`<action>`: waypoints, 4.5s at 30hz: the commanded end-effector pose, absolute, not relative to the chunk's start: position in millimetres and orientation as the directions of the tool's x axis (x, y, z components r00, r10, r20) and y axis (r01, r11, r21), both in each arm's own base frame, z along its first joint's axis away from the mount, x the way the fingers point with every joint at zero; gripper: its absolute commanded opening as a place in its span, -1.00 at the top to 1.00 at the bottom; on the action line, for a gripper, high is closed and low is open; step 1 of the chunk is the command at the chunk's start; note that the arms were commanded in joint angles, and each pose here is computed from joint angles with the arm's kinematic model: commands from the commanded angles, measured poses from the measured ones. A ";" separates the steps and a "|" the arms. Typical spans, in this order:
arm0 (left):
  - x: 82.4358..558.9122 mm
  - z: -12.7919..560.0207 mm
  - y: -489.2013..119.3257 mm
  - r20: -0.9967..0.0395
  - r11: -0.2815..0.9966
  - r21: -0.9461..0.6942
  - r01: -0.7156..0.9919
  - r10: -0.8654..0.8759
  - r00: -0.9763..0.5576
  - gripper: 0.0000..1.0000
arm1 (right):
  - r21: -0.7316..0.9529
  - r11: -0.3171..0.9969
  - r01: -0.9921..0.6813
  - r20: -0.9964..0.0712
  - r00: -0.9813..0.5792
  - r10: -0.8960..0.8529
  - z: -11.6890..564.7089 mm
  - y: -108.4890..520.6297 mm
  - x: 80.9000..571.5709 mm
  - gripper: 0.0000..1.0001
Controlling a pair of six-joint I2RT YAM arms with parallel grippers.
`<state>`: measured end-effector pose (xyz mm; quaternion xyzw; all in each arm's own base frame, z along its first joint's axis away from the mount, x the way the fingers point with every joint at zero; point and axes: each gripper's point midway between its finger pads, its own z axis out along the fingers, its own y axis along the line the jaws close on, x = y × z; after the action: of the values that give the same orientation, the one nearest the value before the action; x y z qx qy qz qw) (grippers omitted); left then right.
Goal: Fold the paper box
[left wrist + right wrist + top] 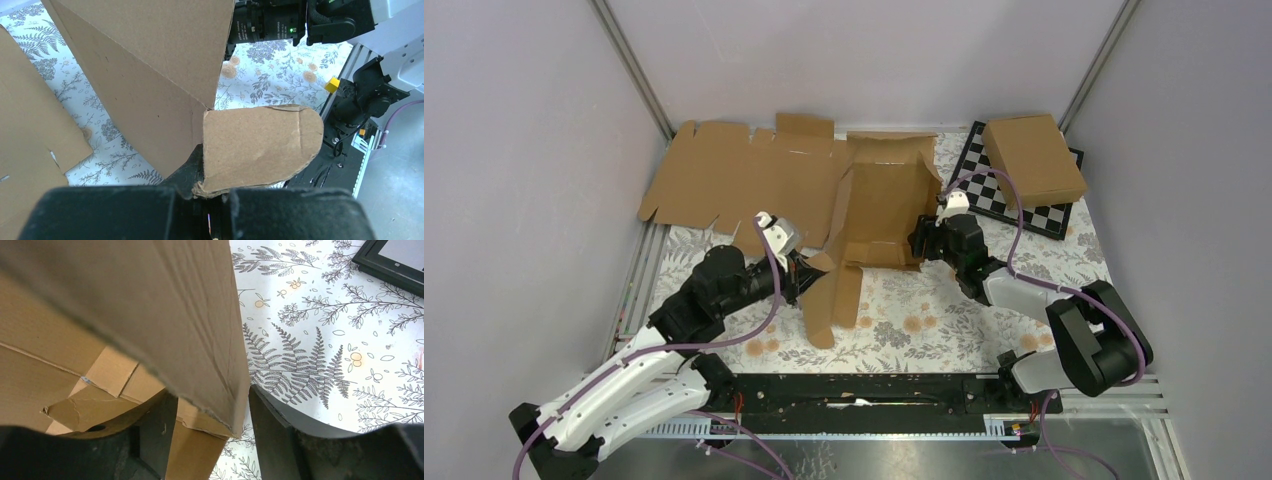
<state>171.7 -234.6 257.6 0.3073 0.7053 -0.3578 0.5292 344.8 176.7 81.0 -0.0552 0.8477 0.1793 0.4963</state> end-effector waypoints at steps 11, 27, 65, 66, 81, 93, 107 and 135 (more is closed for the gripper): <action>173.9 292.5 -242.5 -0.964 0.536 -0.248 0.807 -0.056 -0.260 1.00 | 0.322 0.918 -0.234 -0.885 -0.418 0.204 113.2 179.9 361.1 0.34; 180.9 309.3 -244.7 -0.946 0.564 -0.303 0.768 -0.080 -0.315 1.00 | 0.404 0.860 -0.313 -0.837 -0.505 0.209 110.6 238.4 305.4 0.45; 167.9 267.3 -203.6 -0.973 0.620 -0.079 0.781 0.122 -0.196 1.00 | 0.307 0.859 -0.409 -0.863 -0.500 0.070 98.0 208.4 253.3 -0.99; 167.9 267.5 -203.4 -0.973 0.619 -0.077 0.781 0.123 -0.193 1.00 | 0.296 0.866 -0.404 -0.859 -0.508 0.057 92.7 206.2 252.5 -0.99; 165.1 265.5 -203.2 -0.977 0.600 -0.048 0.798 0.137 -0.162 1.00 | 0.292 0.773 -0.563 -0.901 -0.434 0.024 83.9 238.8 257.9 -0.99; 160.2 271.1 -211.6 -0.980 0.556 -0.057 0.829 0.128 -0.153 1.00 | 0.282 0.755 -0.592 -0.881 -0.471 -0.041 70.9 247.1 256.4 -0.99; 157.8 271.5 -219.8 -0.977 0.530 -0.094 0.843 0.114 -0.180 1.00 | 0.326 0.710 -0.624 -0.857 -0.513 -0.056 67.3 256.6 245.6 -0.99; 159.9 264.8 -221.6 -0.972 0.531 -0.093 0.843 0.134 -0.191 1.00 | 0.192 0.853 -0.484 -0.854 -0.510 -0.097 55.2 227.5 274.0 -0.99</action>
<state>159.5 -216.5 252.3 0.3460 0.7130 -0.3226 0.5176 250.7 232.4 35.2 -0.1928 0.8518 0.2453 0.4208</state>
